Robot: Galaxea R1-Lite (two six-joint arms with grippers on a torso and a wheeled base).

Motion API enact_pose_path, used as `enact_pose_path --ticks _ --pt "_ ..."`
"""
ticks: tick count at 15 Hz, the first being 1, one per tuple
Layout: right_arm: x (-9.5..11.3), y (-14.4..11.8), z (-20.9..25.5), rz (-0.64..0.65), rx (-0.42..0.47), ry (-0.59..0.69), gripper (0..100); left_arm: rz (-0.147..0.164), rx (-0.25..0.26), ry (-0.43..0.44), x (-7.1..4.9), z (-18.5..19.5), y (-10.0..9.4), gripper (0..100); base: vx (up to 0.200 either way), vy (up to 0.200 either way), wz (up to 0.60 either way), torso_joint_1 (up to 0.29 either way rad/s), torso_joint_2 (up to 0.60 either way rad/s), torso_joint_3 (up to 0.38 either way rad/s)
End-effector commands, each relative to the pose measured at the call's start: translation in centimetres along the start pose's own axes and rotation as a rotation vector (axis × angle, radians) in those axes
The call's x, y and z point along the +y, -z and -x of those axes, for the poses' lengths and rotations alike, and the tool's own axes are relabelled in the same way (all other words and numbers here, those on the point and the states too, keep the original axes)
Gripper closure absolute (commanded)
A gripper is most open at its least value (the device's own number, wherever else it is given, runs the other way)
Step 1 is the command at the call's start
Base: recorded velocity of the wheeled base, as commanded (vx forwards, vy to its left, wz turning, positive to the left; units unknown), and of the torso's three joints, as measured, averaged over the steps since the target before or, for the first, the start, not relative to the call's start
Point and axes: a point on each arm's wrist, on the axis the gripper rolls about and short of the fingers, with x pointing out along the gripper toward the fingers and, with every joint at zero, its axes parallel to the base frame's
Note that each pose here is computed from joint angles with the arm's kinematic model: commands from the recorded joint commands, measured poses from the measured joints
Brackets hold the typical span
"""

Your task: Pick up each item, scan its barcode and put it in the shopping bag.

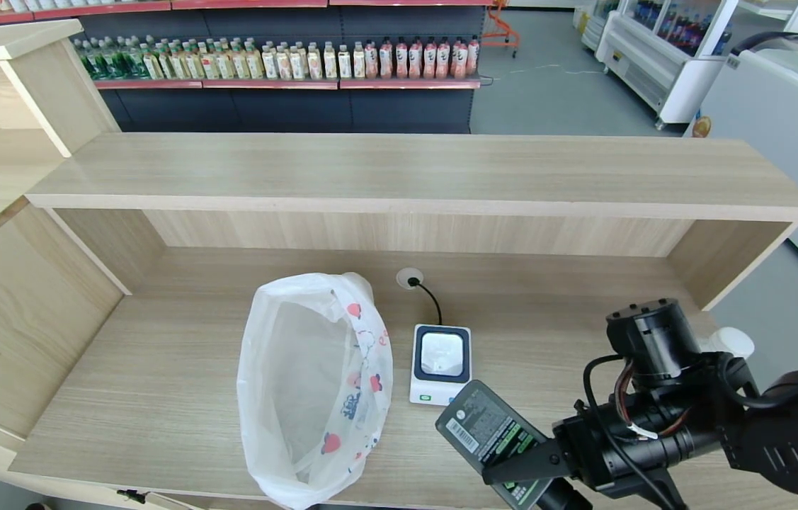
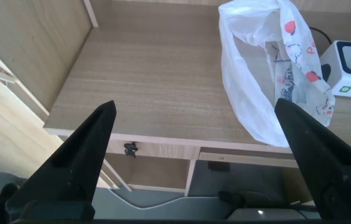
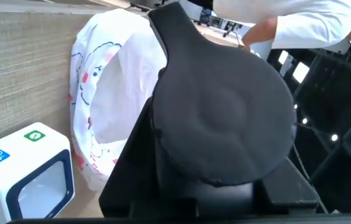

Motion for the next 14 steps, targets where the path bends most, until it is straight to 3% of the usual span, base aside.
enact_pose_path --ticks 1,14 --pt "-0.2 1.0 -0.1 0.052 0.014 0.008 100 0.000 0.000 0.000 0.0 0.0 0.0 0 0.000 0.000 0.00 0.000 0.00 0.000" --pt "-0.3 1.8 -1.8 0.078 -0.020 0.045 100 0.000 0.000 0.000 0.0 0.0 0.0 0 0.000 0.000 0.00 0.000 0.00 0.000"
